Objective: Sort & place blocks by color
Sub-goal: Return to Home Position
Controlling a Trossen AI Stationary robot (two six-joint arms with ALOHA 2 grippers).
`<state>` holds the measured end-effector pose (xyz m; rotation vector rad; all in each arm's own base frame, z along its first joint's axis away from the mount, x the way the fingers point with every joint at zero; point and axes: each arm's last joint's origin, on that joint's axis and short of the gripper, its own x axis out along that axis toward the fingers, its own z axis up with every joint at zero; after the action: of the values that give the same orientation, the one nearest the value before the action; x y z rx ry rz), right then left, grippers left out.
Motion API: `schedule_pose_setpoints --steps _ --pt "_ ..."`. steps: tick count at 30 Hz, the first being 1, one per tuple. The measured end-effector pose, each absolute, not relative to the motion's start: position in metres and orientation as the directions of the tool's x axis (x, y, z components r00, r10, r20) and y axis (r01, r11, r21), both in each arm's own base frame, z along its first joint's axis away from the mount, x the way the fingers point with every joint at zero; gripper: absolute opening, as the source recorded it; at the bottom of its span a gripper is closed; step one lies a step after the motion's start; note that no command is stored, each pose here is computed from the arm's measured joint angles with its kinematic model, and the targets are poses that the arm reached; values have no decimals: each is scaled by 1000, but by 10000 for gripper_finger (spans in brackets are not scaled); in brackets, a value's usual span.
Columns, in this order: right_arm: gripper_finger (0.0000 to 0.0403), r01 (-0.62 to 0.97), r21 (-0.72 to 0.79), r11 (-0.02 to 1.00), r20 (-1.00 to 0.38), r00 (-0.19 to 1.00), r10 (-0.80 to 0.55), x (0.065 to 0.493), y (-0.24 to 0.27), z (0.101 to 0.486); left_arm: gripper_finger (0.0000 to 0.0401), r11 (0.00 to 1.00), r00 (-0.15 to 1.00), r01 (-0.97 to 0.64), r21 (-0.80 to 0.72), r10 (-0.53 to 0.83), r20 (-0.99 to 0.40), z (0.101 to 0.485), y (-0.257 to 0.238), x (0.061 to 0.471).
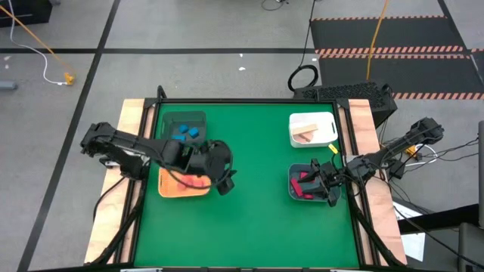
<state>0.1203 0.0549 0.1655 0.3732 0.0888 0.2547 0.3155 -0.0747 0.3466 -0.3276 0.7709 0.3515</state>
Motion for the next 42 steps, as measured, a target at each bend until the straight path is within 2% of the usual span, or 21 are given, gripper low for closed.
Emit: schedule_pose_setpoints --steps 9,17,22,24,32,39,42 --pt "210 -230 371 900 -39 964 262 120 55 165 198 951 585 -306 -45 151 -797 344 -27 315" --pt "210 -230 371 900 -39 964 262 120 55 166 198 965 526 -255 61 192 -829 346 2 305" --pt "210 -230 371 899 -37 964 262 120 55 166 198 971 548 -229 65 184 -816 349 13 284" --pt "210 -228 371 900 -42 964 262 120 55 165 198 969 520 -240 63 184 -834 338 18 274" --pt "210 -223 367 903 -56 964 261 121 55 164 198 957 647 -286 -55 151 -747 302 24 223" --pt "210 -218 364 905 -69 963 260 121 55 162 198 931 797 -311 -192 145 -587 269 18 173" --pt "210 -218 364 905 -72 963 261 121 55 162 198 933 870 -274 -233 137 -474 258 16 157"
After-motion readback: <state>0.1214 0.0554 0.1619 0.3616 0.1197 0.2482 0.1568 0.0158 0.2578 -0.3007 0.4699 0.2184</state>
